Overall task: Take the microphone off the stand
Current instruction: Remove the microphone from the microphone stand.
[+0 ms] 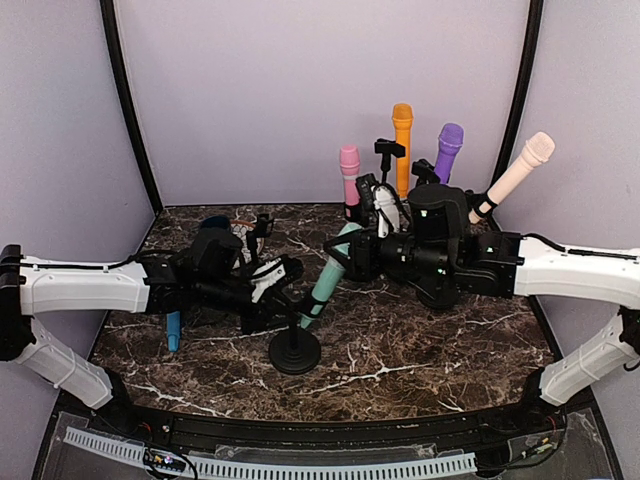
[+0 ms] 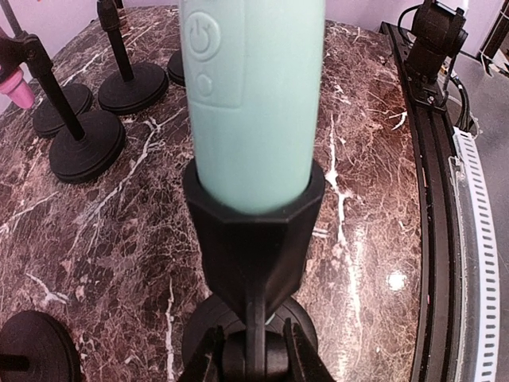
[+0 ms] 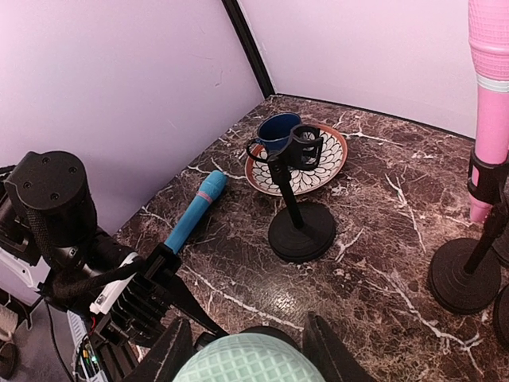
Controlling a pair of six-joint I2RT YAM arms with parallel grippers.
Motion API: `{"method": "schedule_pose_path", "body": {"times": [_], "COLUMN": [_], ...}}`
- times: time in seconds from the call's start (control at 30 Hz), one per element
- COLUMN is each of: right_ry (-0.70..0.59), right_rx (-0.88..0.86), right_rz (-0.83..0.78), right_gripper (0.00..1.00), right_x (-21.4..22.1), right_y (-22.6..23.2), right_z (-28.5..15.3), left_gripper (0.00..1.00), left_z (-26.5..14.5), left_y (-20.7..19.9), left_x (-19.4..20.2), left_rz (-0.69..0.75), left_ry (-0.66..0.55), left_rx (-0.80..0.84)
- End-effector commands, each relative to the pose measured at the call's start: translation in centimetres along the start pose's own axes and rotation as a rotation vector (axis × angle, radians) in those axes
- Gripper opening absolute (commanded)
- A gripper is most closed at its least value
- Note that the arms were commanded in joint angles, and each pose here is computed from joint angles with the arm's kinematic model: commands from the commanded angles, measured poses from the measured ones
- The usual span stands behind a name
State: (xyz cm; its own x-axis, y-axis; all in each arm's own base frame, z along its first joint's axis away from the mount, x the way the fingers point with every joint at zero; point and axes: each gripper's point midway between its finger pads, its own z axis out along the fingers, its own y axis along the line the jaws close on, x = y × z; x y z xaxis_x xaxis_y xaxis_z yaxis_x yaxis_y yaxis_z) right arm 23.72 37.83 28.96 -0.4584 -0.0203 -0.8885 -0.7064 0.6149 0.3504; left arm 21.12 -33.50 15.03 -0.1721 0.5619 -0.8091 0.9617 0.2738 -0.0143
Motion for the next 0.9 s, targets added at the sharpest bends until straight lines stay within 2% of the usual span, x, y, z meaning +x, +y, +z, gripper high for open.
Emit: {"method": "schedule_pose_path", "body": {"times": [0.0, 0.33, 0.5, 0.87], "right_ry": [-0.263, -0.239, -0.237, -0.245], "right_rx": [0.05, 0.246, 0.274, 0.008], "right_rz": [0.086, 0.194, 0.199, 0.043], "right_gripper": [0.31, 0.31, 0.31, 0.33], "right_x": [-8.7, -8.9, -8.9, -9.7], "right_y": [0.3, -2.7, -3.1, 1.4], "right_z": [-3.3, -3.4, -3.5, -3.6], "left_gripper": [0.0, 0.0, 0.0, 0.0], "left_z": [0.3, 0.5, 0.6, 0.8], "left_y": [-0.5, -0.6, -0.5, -0.6], "left_x": [2.6, 2.8, 2.9, 3.1], "left_rz": [-0.022, -0.021, -0.021, -0.024], "left_ry": [0.095, 0.104, 0.107, 0.115], "left_rx": [0.018, 0.019, 0.019, 0.024]}}
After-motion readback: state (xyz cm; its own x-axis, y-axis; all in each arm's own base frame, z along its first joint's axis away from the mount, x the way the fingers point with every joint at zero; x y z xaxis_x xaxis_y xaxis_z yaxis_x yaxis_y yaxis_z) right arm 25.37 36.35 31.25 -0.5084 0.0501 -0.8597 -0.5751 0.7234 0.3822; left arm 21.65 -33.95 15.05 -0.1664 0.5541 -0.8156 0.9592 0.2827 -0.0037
